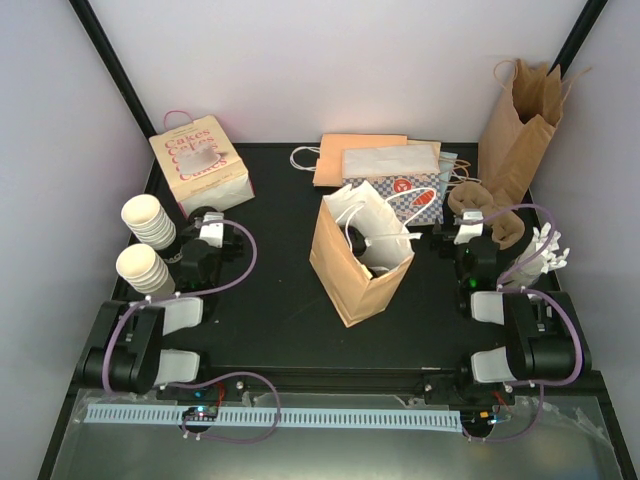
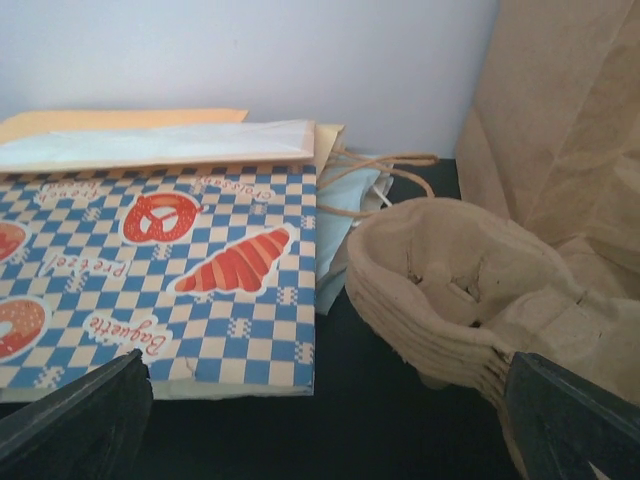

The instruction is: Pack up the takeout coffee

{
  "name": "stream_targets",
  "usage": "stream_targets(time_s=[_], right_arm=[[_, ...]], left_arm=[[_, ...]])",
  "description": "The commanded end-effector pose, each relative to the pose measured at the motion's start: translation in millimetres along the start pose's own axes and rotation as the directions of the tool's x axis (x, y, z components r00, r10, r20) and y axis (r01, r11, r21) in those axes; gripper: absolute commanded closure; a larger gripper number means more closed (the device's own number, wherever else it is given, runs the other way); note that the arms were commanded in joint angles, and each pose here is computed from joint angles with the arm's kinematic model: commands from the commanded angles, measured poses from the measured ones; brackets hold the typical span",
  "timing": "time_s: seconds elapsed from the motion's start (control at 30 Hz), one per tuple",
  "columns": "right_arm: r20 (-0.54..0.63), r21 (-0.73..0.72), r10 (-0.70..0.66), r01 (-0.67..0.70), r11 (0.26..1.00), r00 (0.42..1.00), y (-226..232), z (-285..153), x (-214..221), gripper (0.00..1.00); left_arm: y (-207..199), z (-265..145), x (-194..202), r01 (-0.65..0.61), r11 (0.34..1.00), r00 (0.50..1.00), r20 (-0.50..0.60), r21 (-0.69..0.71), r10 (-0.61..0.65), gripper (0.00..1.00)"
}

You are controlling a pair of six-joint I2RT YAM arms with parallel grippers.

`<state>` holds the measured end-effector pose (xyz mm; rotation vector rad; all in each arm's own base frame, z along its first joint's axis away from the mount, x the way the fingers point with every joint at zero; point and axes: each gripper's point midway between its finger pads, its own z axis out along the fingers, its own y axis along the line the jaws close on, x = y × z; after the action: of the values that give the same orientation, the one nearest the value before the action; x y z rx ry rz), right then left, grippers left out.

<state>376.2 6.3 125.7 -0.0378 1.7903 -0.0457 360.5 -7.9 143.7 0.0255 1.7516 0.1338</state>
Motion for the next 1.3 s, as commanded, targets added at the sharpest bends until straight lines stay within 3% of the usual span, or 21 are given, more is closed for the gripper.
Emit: stream_targets(time_s=[0.0,1.27], right_arm=[[0.124,0.025,0.018,-0.022,0.999,0.992,-7,-2,-30,0.00],[0.120,0.032,0.021,-0.025,0.999,0.992,-8,-2,-30,0.00]], left_arm=[[-2,13,-21,-0.023,0.999,0.996,0.087,0.026,0.021,0.01],[2,19,-12,0.011,1.000,0.998,0.054,0.029,-0.013,0.01]])
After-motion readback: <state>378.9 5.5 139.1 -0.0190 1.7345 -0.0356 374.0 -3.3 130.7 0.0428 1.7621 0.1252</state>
